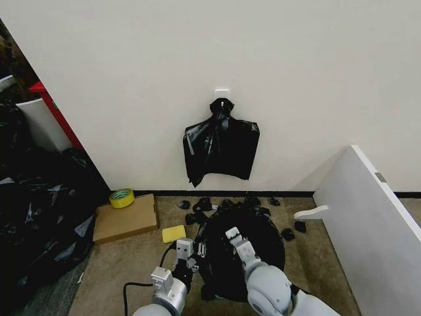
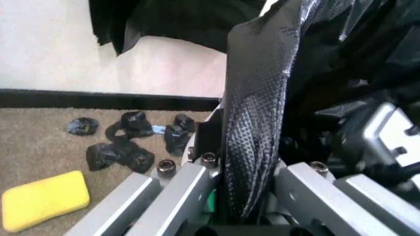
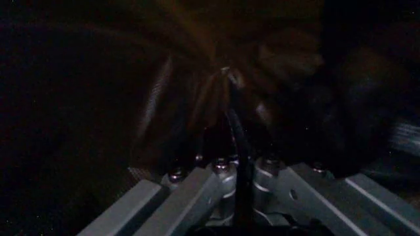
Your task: Place the garbage bag over the trash bin.
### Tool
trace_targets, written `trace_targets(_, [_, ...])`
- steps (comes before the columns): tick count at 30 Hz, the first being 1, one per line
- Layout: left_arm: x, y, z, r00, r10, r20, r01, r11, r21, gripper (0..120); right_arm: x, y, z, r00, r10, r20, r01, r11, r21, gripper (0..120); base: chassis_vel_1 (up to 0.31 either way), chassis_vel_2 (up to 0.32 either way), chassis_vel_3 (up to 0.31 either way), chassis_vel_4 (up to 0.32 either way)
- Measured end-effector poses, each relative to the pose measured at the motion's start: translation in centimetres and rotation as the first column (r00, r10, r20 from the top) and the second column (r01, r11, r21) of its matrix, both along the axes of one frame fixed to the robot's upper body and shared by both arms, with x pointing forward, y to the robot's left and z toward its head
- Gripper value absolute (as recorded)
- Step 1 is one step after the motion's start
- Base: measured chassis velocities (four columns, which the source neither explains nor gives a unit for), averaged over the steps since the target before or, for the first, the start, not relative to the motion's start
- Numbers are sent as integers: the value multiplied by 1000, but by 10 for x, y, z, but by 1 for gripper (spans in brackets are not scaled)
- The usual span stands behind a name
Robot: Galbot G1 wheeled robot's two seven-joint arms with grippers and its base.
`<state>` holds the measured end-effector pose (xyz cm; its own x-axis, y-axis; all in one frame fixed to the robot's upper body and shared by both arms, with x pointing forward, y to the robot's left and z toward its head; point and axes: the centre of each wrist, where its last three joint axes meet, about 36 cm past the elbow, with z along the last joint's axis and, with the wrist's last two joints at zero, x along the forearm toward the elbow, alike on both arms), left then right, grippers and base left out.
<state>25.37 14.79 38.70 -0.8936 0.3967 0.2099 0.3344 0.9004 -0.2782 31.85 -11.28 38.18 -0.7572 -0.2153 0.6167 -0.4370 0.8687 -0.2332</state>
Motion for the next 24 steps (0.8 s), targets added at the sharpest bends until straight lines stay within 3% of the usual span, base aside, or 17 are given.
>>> trace_targets(11, [-3, 4, 7, 1000, -14, 7, 14, 1000, 0, 1, 22, 11, -11, 994, -70, -90, 71, 997, 10, 0, 0, 0, 0, 0])
trace_targets(19, [-5, 5, 8, 1000, -18, 3, 18, 1000, -1, 1, 33, 11, -35, 998, -65, 2, 65, 995, -70, 0, 0, 0, 0, 0])
trace_targets(24, [-6, 2, 5, 1000, -21, -4, 21, 1000, -3, 1, 27, 14, -27, 999, -49, 17, 50, 997, -57, 0, 0, 0, 0, 0])
